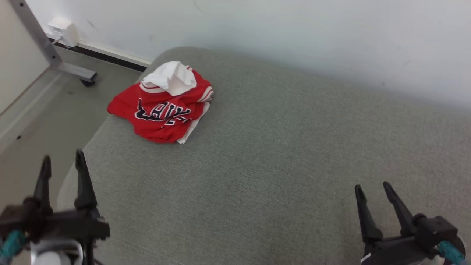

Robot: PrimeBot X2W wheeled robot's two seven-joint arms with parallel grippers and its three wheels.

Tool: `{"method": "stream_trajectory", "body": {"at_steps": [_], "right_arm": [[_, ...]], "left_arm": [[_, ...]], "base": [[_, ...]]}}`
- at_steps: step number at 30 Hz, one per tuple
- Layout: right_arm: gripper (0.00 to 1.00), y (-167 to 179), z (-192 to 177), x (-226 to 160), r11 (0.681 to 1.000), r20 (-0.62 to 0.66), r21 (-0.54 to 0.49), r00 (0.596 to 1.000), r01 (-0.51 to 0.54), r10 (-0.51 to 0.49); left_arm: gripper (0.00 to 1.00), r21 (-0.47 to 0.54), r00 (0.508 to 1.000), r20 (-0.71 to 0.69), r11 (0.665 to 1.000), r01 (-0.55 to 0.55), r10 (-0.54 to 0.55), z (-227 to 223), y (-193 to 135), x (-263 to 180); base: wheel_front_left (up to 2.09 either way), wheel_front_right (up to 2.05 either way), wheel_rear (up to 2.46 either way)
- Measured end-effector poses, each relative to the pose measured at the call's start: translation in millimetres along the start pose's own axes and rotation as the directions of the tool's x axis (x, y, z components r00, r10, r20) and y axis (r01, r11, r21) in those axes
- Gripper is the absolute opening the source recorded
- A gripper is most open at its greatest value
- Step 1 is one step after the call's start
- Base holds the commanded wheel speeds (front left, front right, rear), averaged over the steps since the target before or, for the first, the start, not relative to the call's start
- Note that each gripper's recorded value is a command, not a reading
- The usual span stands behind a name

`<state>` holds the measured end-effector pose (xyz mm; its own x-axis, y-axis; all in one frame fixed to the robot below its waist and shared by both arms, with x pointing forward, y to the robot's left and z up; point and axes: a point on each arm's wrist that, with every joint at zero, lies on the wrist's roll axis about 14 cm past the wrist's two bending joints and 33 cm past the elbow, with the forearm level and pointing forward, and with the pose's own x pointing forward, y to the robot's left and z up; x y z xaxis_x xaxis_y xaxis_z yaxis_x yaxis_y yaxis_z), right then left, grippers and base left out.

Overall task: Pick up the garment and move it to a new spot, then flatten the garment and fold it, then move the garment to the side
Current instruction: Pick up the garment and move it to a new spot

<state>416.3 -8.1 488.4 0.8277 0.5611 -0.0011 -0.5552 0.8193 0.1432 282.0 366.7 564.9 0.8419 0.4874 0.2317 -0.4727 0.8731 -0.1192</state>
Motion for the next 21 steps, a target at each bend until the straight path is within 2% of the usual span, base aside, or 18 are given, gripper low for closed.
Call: {"method": "stream_trajectory", "body": {"at_steps": [11, 16, 21], "right_arm": [[1.0, -69, -1, 0, 0.99, 0.009, -0.036, 0.991, 0.134, -0.133], [1.0, -97, -5, -8, 0.979, 0.006, -0.049, 0.98, 0.199, -0.199], [1.0, -131, -12, -25, 0.954, -0.006, -0.061, 0.956, 0.292, -0.293]], "left_arm": [[1.0, 0.014, 0.989, 0.076, 0.992, 0.128, -0.128, 21, -56, 114], [1.0, 0.039, 0.983, 0.056, 0.985, 0.171, -0.173, 11, -78, 149], [1.0, 0.046, 0.976, -0.014, 0.975, 0.216, -0.216, -21, -106, 182]], "base": [[0.0, 0.0, 0.0], [0.0, 0.0, 0.0], [0.0, 0.0, 0.0]]}}
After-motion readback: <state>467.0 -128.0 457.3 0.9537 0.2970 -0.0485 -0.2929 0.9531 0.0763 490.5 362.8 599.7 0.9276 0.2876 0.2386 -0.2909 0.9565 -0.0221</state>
